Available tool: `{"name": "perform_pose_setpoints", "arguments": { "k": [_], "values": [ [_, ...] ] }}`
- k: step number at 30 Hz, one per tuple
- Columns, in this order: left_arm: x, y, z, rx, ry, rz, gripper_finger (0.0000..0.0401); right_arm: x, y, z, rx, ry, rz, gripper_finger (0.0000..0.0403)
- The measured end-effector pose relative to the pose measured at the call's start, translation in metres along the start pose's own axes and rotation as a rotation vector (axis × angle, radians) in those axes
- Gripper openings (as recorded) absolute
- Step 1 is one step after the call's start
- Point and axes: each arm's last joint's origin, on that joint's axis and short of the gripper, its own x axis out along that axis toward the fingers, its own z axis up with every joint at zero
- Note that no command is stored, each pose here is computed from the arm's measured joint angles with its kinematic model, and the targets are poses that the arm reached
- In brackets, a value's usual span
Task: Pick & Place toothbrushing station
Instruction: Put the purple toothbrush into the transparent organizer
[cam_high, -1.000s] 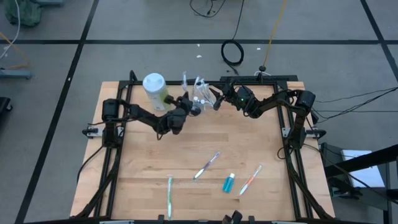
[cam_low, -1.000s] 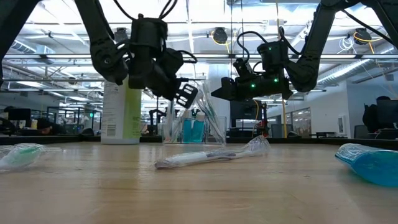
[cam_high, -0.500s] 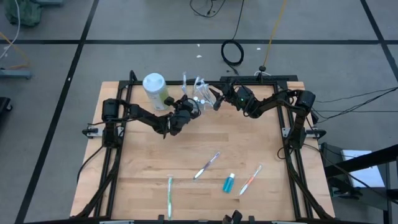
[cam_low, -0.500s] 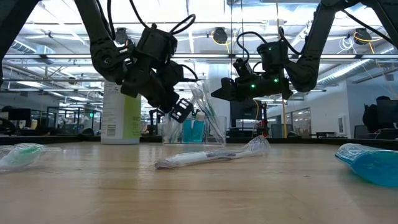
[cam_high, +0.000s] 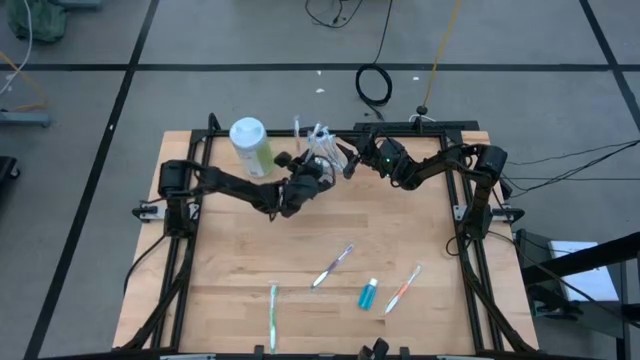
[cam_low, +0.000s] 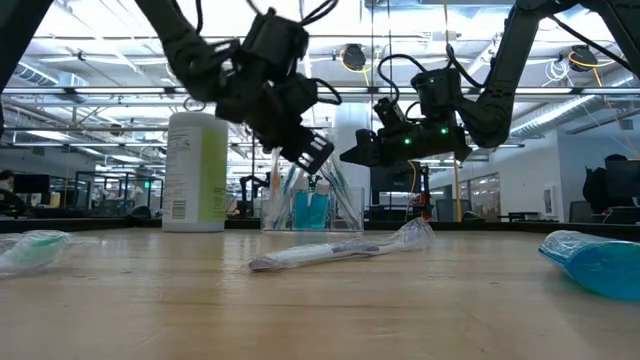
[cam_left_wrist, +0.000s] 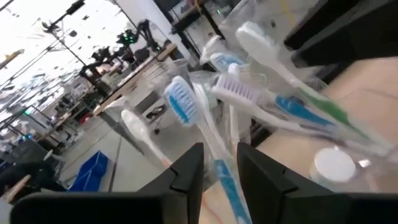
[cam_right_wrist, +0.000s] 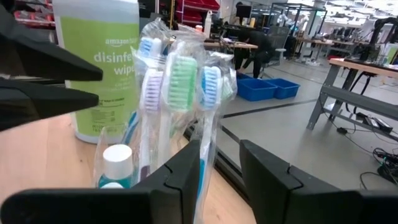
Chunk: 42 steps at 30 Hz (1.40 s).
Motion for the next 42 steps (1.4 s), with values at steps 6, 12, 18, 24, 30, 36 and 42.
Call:
{"name": "perform_pose_setpoints", "arguments": {
  "k": [6,12,18,24,30,36,42],
  "values": [
    [-0.007,0.010,0.017,-0.024,0.083,-0.080,0.0111,0.000,0.000,-0.001,-0.001,0.013,0.002,0.0109],
    [-0.022,0.022,0.028,-0.240,0.239,-0.657,0.0111,-0.002,0.006,0.001,-0.024,0.046,0.025,0.0109],
    [-0.042,0.016,0.036,-0.328,0.298,-1.095,0.0111,-0.016,0.013,0.023,-0.156,0.173,0.079,0.0109],
    [-0.072,-0.012,0.029,-0.252,0.299,-1.241,0.0111,-0.038,0.012,0.041,-0.181,0.317,0.118,0.0109],
    [-0.094,-0.052,0.013,-0.209,0.226,-1.317,0.0111,-0.046,0.010,0.050,-0.108,0.341,0.109,0.0109],
    [-0.105,-0.082,-0.010,-0.185,0.235,-1.351,0.0111,-0.047,0.010,0.050,-0.020,0.351,0.101,0.0109],
    [-0.106,-0.097,-0.028,-0.202,0.325,-1.433,0.0111,-0.053,0.024,0.041,0.007,0.399,0.143,0.0109]
  ]
}}
